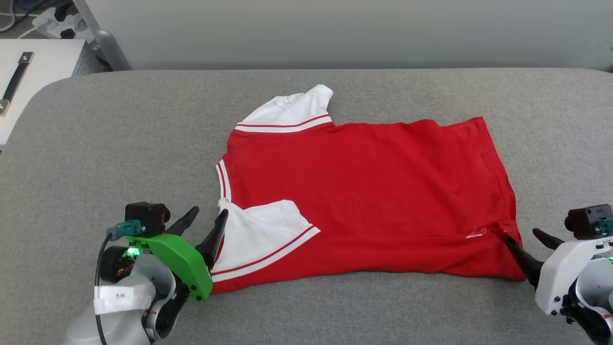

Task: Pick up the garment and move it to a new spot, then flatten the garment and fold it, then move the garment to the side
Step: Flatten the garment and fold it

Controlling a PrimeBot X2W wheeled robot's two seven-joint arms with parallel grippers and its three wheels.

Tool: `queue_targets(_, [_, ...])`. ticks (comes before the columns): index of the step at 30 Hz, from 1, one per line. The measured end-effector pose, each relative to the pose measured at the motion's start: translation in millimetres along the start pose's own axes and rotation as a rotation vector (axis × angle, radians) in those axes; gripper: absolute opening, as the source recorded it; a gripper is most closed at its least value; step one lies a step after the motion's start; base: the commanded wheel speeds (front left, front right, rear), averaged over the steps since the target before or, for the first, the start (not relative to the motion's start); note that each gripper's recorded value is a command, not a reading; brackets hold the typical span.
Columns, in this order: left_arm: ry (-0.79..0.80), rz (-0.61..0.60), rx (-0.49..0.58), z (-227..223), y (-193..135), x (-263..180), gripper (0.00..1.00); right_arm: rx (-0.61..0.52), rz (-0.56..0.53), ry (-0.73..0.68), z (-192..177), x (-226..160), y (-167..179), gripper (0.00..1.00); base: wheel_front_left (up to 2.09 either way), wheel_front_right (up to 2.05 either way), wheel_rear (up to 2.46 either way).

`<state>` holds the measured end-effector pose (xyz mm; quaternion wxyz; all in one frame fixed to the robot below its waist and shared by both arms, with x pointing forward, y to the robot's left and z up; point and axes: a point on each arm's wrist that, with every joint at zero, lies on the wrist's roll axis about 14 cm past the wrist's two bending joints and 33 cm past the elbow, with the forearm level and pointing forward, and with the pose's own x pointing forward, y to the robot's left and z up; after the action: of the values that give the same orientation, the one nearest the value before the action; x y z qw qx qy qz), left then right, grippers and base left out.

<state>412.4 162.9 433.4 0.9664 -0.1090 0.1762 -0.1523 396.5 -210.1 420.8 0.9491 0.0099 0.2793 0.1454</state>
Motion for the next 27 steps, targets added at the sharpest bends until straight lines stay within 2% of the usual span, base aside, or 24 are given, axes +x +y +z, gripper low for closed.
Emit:
queue_targets(3, [-0.014, 0.029, -0.051, -1, -7, -9, 1.0, -0.01, -0.012, -0.03, 8, -9, 0, 1.0, 0.0, 0.0, 0.0])
queue_targets(6, [0.062, 0.099, -0.094, -22, -6, -24, 1.0, -0.027, -0.012, -0.018, 4, -17, 9, 1.0, 0.0, 0.0, 0.0])
queue_targets(13, [0.229, 0.144, -0.081, -48, -11, -41, 1.0, -0.041, -0.048, 0.012, 0, -26, 11, 1.0, 0.0, 0.0, 0.0])
queue_targets(27, [0.424, 0.222, -0.056, -81, 0, -40, 1.0, -0.02, -0.078, 0.064, -4, -25, 15, 1.0, 0.0, 0.0, 0.0])
